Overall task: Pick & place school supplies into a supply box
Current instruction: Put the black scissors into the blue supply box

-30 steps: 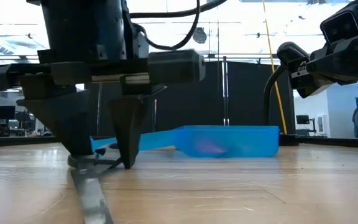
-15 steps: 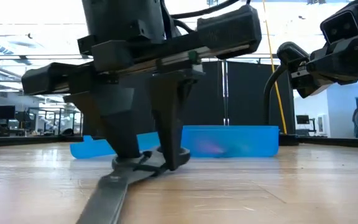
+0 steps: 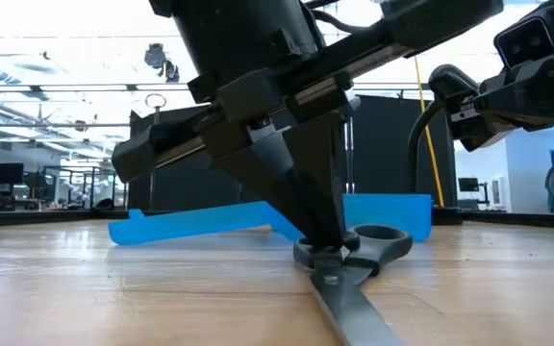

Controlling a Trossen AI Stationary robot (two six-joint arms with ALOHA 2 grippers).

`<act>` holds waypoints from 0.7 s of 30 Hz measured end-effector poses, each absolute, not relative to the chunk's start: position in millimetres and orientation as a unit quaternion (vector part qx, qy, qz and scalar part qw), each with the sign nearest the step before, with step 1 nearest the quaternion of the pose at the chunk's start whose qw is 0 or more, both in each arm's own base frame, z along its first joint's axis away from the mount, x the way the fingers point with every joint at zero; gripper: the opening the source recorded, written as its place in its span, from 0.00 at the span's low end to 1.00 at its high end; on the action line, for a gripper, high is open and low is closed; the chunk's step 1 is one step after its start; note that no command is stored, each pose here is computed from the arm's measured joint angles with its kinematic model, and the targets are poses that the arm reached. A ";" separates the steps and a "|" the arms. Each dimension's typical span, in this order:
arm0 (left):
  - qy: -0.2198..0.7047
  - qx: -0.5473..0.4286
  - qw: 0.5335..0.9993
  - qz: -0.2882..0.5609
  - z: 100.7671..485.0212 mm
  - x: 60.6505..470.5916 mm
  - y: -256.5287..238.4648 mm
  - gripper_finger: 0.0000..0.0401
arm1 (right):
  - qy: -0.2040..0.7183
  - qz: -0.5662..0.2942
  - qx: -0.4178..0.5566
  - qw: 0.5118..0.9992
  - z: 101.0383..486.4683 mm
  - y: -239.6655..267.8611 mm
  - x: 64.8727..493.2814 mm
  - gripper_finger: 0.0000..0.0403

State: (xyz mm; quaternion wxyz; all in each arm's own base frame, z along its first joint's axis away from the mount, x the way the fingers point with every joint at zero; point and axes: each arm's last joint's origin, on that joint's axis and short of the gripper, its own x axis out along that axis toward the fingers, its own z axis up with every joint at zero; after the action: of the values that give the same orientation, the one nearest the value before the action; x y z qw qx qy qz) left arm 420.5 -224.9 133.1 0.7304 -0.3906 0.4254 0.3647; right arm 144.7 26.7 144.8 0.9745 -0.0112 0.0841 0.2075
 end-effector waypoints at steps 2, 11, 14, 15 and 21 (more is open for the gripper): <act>0.428 -0.391 0.728 0.365 133.0 420.2 -224.6 0.01 | 0.084 0.207 -0.011 0.975 144.8 26.7 144.7 0.00; 0.418 -0.407 0.728 0.361 133.5 422.9 -225.2 0.06 | 0.080 0.208 -0.012 0.975 145.4 26.7 144.8 0.00; 0.414 -0.417 0.728 0.353 133.7 425.1 -226.6 0.09 | 0.080 0.207 -0.011 0.975 145.5 26.7 144.8 0.00; 0.416 -0.421 0.726 0.350 133.6 425.6 -227.0 0.11 | 0.080 0.208 -0.011 0.975 145.5 26.7 144.8 0.00; 0.423 -0.439 0.718 0.336 134.1 427.2 -229.3 0.20 | 0.081 0.208 -0.011 0.975 145.4 26.7 144.8 0.00</act>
State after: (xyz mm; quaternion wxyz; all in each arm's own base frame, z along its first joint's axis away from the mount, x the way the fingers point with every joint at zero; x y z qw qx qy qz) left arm 427.2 -229.3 134.1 0.7176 -0.4394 0.4231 0.3361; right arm 144.8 26.7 145.4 0.9748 -0.0113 0.0807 0.2077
